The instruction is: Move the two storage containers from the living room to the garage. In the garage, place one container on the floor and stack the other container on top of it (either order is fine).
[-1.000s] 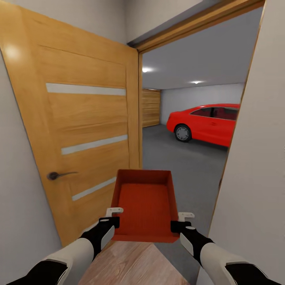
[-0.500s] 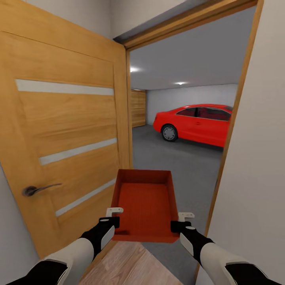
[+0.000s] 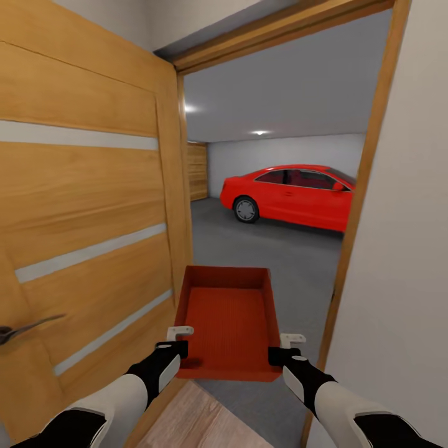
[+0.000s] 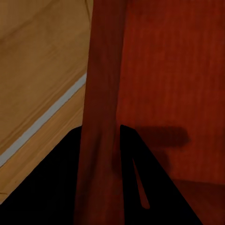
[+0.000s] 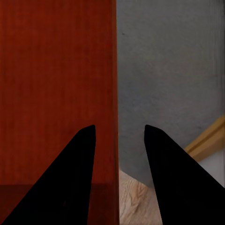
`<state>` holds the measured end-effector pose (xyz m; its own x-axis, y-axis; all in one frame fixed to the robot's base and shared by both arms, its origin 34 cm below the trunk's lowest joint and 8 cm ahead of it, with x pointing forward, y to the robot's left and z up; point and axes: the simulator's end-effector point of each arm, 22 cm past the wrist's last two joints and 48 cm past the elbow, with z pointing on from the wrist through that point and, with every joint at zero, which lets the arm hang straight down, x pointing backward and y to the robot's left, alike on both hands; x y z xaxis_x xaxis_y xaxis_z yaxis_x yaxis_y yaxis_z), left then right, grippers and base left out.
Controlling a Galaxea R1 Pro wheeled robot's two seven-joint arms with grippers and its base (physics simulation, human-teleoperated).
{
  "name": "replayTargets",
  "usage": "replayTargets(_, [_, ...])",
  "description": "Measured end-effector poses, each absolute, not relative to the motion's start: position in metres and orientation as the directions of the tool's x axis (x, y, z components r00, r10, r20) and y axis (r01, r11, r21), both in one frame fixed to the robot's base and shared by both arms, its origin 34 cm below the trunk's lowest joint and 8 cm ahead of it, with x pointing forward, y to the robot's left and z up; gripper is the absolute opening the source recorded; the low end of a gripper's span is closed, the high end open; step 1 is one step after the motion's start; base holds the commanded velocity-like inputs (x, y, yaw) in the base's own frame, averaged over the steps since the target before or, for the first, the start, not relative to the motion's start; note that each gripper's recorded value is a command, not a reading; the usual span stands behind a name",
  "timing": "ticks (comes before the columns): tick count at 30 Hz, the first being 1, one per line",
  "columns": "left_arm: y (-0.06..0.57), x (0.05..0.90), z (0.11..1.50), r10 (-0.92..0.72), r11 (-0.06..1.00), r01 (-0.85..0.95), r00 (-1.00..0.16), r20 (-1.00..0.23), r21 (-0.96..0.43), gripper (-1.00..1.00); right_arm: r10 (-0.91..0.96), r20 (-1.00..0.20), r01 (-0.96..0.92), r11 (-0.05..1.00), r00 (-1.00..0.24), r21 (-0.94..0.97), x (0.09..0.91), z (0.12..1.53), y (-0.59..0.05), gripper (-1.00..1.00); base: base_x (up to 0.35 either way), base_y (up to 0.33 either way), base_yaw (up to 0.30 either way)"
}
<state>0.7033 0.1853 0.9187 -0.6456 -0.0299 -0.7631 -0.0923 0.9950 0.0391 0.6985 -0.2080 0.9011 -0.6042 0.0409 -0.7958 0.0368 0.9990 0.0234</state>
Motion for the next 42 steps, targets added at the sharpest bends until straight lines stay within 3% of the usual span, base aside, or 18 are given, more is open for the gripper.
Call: replayTargets(42, [0.1853,0.7045,0.9279,-0.030,0.995,-0.093,-0.634,-0.773,0.038,-1.00,0.041,-0.805,0.037,0.999,-0.592,0.024,0.7000,0.9102,-0.2080,-1.00,0.199,0.172,-0.238])
